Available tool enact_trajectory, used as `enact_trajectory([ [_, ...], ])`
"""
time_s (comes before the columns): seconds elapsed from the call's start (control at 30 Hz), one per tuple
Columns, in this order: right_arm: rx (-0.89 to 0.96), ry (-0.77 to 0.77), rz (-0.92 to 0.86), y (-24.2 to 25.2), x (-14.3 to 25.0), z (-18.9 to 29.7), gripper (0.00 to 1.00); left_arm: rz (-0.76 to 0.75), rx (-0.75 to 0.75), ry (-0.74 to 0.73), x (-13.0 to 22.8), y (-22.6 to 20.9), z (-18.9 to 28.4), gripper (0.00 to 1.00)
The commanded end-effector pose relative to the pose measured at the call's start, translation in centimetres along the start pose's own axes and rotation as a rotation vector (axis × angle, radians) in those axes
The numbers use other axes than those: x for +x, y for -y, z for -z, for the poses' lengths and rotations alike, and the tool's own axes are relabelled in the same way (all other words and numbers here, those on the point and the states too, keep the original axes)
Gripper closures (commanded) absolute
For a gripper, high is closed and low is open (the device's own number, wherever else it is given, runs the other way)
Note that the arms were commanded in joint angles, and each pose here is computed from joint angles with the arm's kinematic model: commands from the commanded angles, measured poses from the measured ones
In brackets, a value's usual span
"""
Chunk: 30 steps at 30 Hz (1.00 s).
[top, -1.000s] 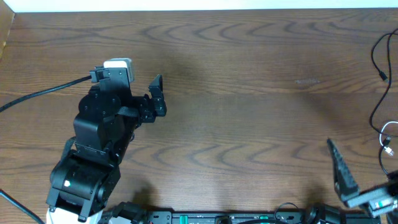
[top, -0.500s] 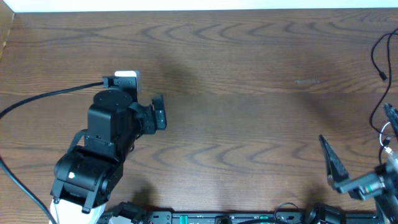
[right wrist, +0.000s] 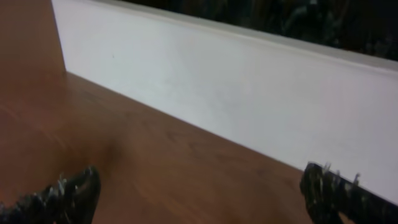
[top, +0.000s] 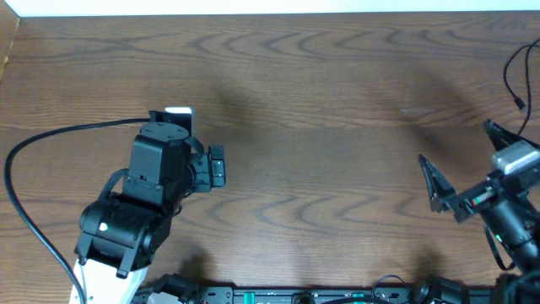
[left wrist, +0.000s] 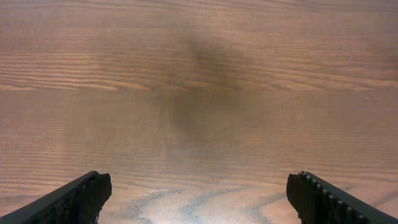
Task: Untangle cables
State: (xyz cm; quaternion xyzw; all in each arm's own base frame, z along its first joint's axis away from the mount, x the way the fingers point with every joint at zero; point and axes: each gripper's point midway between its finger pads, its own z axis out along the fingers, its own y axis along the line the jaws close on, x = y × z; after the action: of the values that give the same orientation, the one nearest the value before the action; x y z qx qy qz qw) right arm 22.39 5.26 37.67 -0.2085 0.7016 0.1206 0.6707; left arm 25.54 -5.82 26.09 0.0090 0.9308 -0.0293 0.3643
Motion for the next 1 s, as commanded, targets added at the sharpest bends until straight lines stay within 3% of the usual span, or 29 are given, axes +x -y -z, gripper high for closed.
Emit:
enact_trajectory([
  [0.0, -0.029, 0.004, -0.072, 0.0, 1.6, -0.8, 0.01, -0.008, -0.008, 0.006, -0.4, -0.1, 0.1, 0.04],
  [0.17, -0.049, 0.05, -0.165, 0.6, 3.0, -2.0, 0.01, -0.009, -0.009, 0.004, -0.4, -0.1, 0.1, 0.04],
  [0.67, -0.079, 0.054, -0.176, -0.3, 2.9, -2.3, 0.01, -0.009, -0.009, 0.004, -0.4, -0.1, 0.1, 0.05],
  [0.97, -0.048, -0.011, -0.352, 0.0, 4.6, -2.4, 0.01, -0.009, -0.009, 0.004, -0.4, -0.1, 0.1, 0.04],
])
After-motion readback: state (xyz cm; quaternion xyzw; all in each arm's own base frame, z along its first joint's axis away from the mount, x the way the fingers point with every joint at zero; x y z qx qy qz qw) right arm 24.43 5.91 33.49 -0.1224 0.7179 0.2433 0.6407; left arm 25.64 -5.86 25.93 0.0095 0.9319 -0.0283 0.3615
